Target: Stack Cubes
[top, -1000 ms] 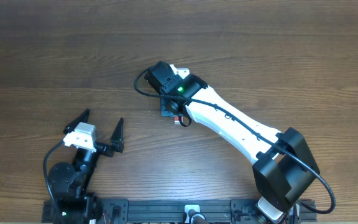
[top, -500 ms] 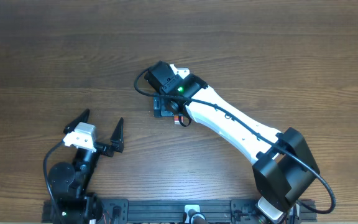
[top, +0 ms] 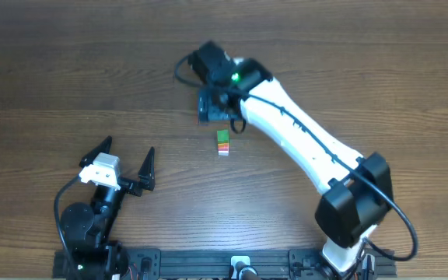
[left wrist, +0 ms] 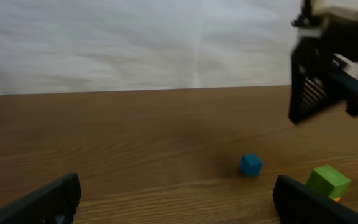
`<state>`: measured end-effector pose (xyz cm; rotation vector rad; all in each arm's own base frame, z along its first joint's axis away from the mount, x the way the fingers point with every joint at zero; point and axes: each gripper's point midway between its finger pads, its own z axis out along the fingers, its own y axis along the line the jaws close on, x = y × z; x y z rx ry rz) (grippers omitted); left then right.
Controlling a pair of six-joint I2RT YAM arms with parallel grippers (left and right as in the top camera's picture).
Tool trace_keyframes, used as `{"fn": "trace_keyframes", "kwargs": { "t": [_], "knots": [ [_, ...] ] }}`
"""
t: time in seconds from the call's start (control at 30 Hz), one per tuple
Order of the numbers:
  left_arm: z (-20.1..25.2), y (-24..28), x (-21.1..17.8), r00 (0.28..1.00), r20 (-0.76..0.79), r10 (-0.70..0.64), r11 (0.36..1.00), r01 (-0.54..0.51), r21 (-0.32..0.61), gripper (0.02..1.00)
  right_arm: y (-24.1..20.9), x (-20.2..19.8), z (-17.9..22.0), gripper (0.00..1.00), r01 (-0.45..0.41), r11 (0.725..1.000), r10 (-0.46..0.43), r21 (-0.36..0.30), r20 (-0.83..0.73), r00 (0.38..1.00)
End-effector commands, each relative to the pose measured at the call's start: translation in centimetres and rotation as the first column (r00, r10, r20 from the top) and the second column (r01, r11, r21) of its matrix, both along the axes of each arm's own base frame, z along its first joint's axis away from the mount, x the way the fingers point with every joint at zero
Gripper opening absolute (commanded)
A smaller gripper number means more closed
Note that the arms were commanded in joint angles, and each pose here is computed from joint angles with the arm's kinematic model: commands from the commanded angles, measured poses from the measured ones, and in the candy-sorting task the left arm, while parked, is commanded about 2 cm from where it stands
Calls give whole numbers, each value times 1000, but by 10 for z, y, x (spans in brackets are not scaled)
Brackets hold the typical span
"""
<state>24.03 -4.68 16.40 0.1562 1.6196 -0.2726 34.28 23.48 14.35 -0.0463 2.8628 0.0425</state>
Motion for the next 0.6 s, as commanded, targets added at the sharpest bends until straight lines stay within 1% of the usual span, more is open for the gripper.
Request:
{"fn": "trace_keyframes", "kwargs": {
  "t": [0.03,0.1,0.23,0.3,0.4,0.5,0.6],
  "knots": [
    [-2,0,0,1000,1,-6,1000,6,10,998,1,27,-15,993,-33,999,32,-32,-29,999],
    [-2,-1,0,1000,2,-6,1000,6,10,998,5,36,-35,993,-48,999,46,-20,-75,996],
    [-2,-1,0,1000,1,-6,1000,6,10,996,4,45,-65,993,-43,998,38,-41,-115,993],
    [-2,-1,0,1000,1,-6,1000,6,10,998,6,47,-76,993,-59,998,54,-35,-132,990],
    [-2,0,0,1000,1,-6,1000,6,10,998,7,51,-92,991,-60,998,54,-37,-145,988],
    [-2,-1,0,1000,1,-6,1000,6,10,998,11,55,-102,993,-91,995,86,-28,-146,986],
    [-2,-1,0,1000,1,-6,1000,6,10,996,14,61,-111,972,-97,995,93,-22,-139,986]
  ]
}}
